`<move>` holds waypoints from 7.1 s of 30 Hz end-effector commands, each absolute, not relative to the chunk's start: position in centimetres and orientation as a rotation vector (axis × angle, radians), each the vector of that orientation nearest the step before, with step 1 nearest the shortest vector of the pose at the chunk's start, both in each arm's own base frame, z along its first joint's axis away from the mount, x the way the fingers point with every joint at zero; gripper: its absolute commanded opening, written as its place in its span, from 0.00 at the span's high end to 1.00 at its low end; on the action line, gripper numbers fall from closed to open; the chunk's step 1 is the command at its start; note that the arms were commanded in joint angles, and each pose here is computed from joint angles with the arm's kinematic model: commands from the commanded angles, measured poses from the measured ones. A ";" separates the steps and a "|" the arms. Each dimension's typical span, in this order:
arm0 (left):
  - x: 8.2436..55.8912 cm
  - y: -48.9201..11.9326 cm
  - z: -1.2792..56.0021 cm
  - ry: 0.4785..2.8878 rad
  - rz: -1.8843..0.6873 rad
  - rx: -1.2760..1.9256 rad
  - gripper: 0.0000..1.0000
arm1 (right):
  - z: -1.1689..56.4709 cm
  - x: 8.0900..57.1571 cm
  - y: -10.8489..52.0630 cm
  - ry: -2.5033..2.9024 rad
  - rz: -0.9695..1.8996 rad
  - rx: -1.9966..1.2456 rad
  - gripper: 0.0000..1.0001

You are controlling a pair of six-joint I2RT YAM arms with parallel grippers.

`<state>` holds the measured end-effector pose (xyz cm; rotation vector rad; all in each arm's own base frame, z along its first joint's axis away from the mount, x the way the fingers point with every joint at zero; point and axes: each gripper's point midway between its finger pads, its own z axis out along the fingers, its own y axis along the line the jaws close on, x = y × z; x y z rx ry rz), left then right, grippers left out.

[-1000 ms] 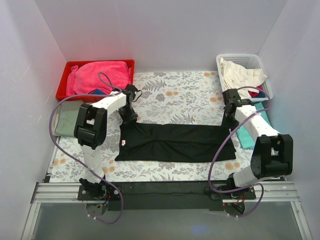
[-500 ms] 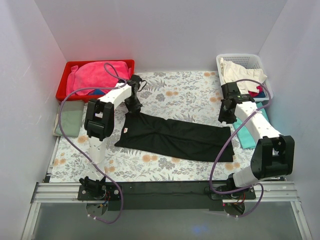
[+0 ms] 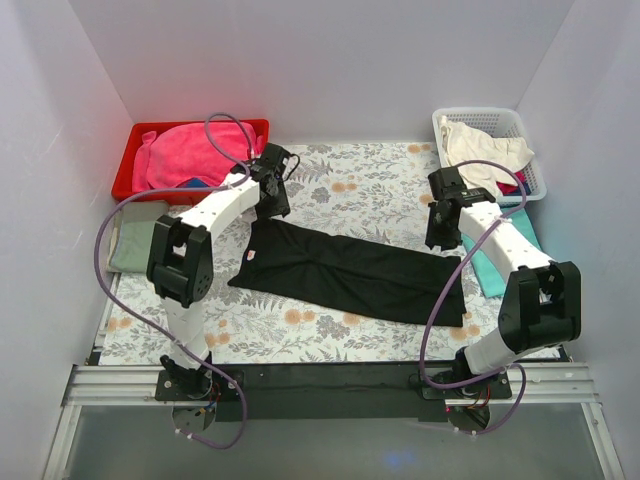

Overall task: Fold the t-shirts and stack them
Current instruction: Rotate the tshirt 90 degrees

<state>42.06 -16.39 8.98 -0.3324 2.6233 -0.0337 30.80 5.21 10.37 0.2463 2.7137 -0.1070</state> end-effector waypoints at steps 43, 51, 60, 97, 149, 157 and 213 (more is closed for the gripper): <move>36.0 -22.6 2.9 2.821 -0.301 -0.083 0.68 | 10.1 31.1 5.5 2.698 -0.143 0.238 0.65; 35.4 -21.7 1.1 2.861 -0.187 -0.076 0.69 | 10.5 31.0 5.4 2.685 -0.145 0.238 0.65; 35.7 -21.5 3.9 2.795 -0.172 -0.111 1.00 | 10.1 30.7 5.5 2.699 -0.136 0.235 0.65; 26.5 -19.9 8.5 2.809 -0.112 -0.182 0.69 | 9.7 30.7 5.7 2.712 -0.134 0.201 0.66; 58.3 -30.9 5.6 2.316 -0.573 -0.083 0.67 | 9.9 28.5 11.8 2.710 0.220 -0.255 0.64; 61.6 -30.9 20.1 1.919 -0.632 0.017 0.57 | 6.7 23.1 12.4 2.820 0.207 -0.373 0.63; 32.2 -21.3 19.3 2.478 -0.659 -0.061 0.51 | 12.2 18.6 22.7 2.565 0.225 -0.381 0.46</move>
